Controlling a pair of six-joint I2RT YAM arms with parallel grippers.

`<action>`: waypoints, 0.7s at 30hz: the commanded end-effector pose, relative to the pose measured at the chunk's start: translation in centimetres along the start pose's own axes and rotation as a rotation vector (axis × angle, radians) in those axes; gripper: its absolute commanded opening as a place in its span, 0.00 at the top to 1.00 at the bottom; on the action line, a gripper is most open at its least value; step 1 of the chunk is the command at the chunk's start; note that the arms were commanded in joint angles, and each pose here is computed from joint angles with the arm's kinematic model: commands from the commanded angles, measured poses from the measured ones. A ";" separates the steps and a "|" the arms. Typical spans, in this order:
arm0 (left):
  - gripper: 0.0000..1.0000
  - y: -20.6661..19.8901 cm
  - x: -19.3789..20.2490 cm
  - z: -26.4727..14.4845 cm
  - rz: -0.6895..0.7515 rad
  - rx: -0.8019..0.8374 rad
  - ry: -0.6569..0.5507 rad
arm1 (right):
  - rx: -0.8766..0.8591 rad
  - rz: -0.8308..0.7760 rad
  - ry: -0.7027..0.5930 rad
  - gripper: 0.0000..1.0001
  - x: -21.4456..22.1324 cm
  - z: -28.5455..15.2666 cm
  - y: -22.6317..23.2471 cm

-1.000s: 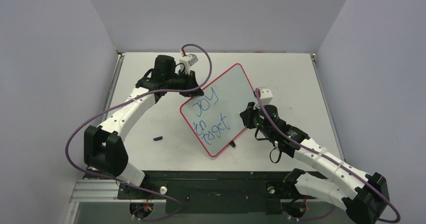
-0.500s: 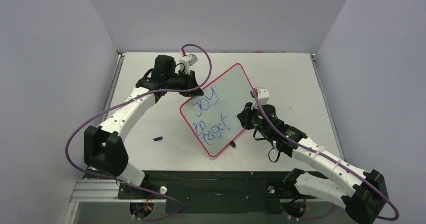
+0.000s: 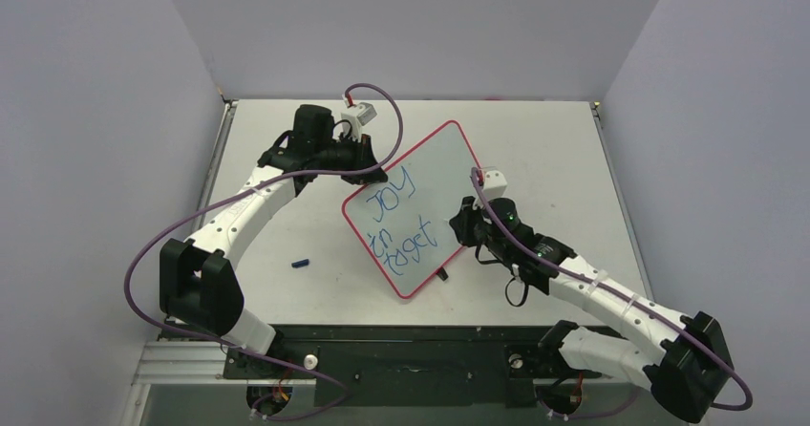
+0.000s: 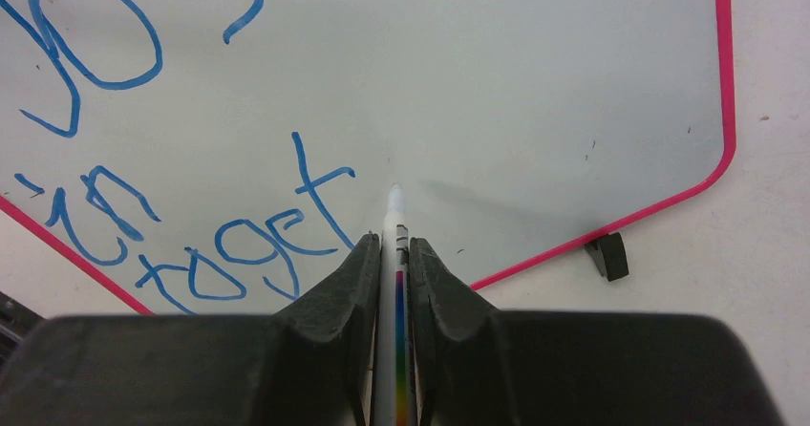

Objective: Write a sentence on the whiteboard

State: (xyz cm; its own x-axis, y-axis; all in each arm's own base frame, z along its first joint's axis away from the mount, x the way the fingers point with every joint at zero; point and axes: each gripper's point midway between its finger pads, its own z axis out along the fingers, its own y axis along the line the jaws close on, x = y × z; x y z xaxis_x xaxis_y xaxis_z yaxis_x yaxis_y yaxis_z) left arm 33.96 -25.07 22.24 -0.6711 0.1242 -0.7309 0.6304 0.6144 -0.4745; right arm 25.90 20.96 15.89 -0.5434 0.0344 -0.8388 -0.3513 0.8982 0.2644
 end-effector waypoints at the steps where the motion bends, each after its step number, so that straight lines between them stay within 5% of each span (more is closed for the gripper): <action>1: 1.00 -0.5 -2.3 -0.6 0.098 -0.004 -0.074 | -0.027 0.007 -0.089 1.00 -3.3 0.1 1.1; 21: 1.00 -0.6 -2.3 -0.6 0.100 -0.005 -0.073 | -0.073 0.012 -0.099 1.00 -5.2 2.1 3.3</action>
State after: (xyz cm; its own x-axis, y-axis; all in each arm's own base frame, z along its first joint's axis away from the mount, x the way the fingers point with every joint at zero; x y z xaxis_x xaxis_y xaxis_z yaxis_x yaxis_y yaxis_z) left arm 33.94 -25.11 22.24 -0.6707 0.1252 -0.7311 0.6314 0.6136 -0.4742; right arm 27.82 23.05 16.77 -0.5362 0.0388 -0.8432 -0.3679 0.8884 0.2748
